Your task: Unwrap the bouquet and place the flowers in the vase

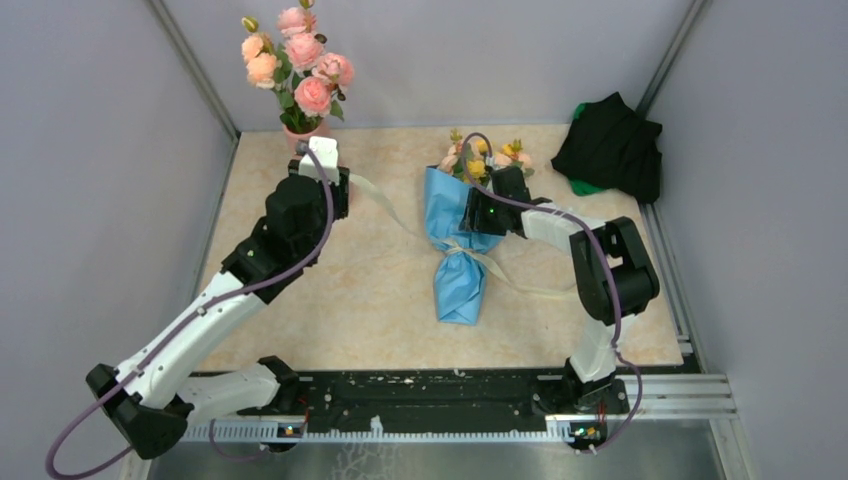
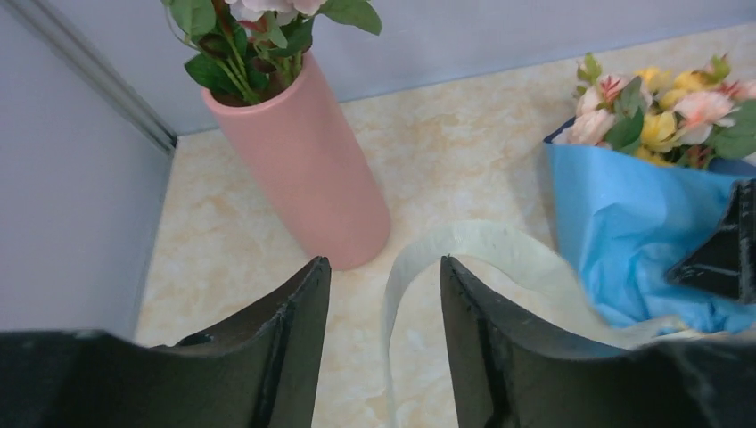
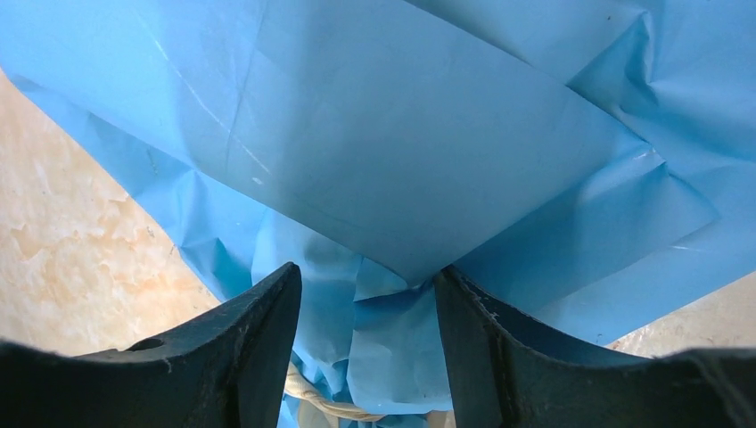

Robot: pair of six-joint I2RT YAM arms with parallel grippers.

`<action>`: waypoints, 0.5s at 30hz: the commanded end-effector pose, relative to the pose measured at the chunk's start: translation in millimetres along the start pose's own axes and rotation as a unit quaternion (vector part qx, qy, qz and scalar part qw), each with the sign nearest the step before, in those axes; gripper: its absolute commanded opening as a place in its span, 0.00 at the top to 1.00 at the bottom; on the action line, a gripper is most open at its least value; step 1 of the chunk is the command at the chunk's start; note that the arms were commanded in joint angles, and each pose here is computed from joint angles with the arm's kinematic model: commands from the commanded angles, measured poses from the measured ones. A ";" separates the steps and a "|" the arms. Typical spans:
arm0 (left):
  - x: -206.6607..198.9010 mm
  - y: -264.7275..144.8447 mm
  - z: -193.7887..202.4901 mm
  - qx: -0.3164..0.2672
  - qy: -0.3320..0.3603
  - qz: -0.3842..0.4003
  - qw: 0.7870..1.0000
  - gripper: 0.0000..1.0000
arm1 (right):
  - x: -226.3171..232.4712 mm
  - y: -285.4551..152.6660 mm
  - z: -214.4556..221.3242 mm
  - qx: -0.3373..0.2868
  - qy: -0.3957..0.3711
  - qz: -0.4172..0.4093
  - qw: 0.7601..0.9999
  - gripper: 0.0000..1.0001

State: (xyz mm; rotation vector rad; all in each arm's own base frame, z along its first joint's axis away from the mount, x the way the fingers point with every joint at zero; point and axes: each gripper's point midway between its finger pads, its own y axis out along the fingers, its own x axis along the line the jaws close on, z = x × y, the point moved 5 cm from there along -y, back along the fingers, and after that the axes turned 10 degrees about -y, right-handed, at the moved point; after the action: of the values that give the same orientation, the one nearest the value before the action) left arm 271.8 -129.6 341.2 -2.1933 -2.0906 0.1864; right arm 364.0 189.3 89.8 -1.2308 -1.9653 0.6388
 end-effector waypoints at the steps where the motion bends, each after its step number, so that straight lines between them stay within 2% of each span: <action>1: -15.2 9.6 22.8 0.027 -0.003 0.026 0.999 0.34 | 8.4 -7.5 2.1 -0.007 -0.019 -0.001 1.000 0.43; 2: -21.5 14.3 30.3 0.038 -0.003 0.037 0.999 0.28 | 9.6 -9.8 1.2 -0.009 -0.023 0.003 1.000 0.43; 4: -34.5 22.7 46.3 0.062 0.008 0.046 0.997 0.25 | 12.1 -14.9 -1.3 -0.014 -0.029 0.009 0.999 0.43; 6: -51.0 26.2 59.6 0.072 0.027 0.044 0.996 0.26 | 14.5 -20.3 -4.0 -0.019 -0.032 0.010 0.999 0.43; 8: -67.9 30.1 66.3 0.067 0.016 0.049 0.996 0.27 | 15.9 -26.4 -7.0 -0.025 -0.034 0.013 0.999 0.43; 12: -103.4 44.9 72.2 0.043 -0.007 0.121 0.992 0.27 | 15.5 -47.6 -17.9 -0.063 -0.033 0.032 0.997 0.43; 15: -124.9 59.4 79.8 0.048 -0.001 0.149 0.988 0.27 | 18.4 -76.1 -30.0 -0.103 -0.036 0.042 0.993 0.43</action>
State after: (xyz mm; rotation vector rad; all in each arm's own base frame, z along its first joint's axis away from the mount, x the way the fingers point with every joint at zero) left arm 293.9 -224.5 240.2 -2.2414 -1.7432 0.2917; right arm 344.8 181.8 116.2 -1.3245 -1.9974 0.6620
